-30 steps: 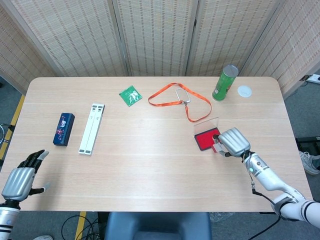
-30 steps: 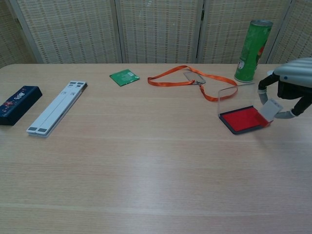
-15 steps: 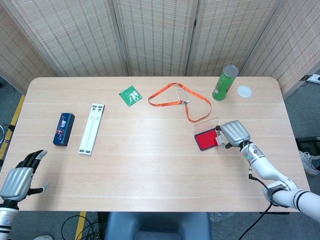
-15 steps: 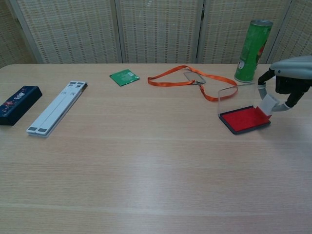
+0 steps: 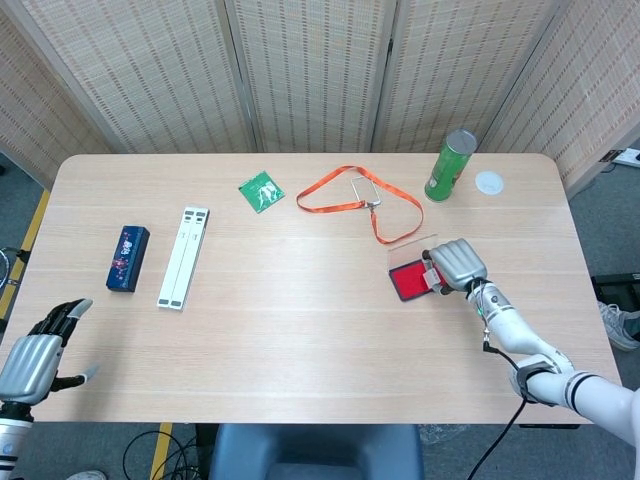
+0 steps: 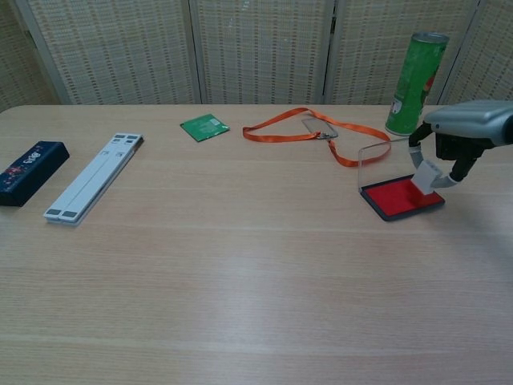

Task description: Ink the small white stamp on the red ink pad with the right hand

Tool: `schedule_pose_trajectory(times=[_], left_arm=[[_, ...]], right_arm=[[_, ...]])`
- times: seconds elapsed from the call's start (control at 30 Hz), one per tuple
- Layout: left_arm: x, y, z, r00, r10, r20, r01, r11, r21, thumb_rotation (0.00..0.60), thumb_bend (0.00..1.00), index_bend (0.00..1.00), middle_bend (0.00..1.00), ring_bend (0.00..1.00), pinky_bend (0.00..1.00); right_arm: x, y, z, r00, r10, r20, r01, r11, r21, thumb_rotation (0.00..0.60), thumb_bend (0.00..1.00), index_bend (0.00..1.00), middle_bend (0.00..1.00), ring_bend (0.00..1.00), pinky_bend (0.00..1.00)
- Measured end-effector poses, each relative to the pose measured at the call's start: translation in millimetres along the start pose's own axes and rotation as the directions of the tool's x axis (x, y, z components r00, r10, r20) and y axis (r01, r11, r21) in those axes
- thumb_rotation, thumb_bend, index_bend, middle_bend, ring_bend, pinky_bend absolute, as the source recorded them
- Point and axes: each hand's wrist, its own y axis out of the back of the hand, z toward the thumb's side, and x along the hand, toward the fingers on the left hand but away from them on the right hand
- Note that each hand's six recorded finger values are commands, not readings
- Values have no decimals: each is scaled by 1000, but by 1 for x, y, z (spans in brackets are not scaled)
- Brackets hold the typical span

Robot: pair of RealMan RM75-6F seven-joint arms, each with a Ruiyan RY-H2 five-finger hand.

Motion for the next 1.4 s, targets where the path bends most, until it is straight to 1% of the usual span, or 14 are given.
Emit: schedule_pose_trajectory(times=[0.47,1.2,1.33,1.4], left_arm=[[-4,3,-2,1000,8,-3,-8,1000,-5,600,230,0,134,121,278],[-7,5,-1,1000,15,0,-15,1000,-6,600,230,0,134,120,278],[-8,5,-1,1000,19,0,-19,1000,-5,600,230,0,134,121,278],[-8,6,-1,1000,21,0,-21,1000,-4,600,231,0,135,121,278]], right_arm=[[-14,-7,12,1000,0,0,0,1000,30,600,321,870,1000,858,808],[-19,-18,12,1000,8,2,-8,998,70,600,325,874,1000,858,808],[-17,-15,14,1000,0,-5,0,998,59,600,324,874,1000,858,808],[-14,-11,15,1000,-15,-14,16,998,56,600,324,874,1000,858,808]])
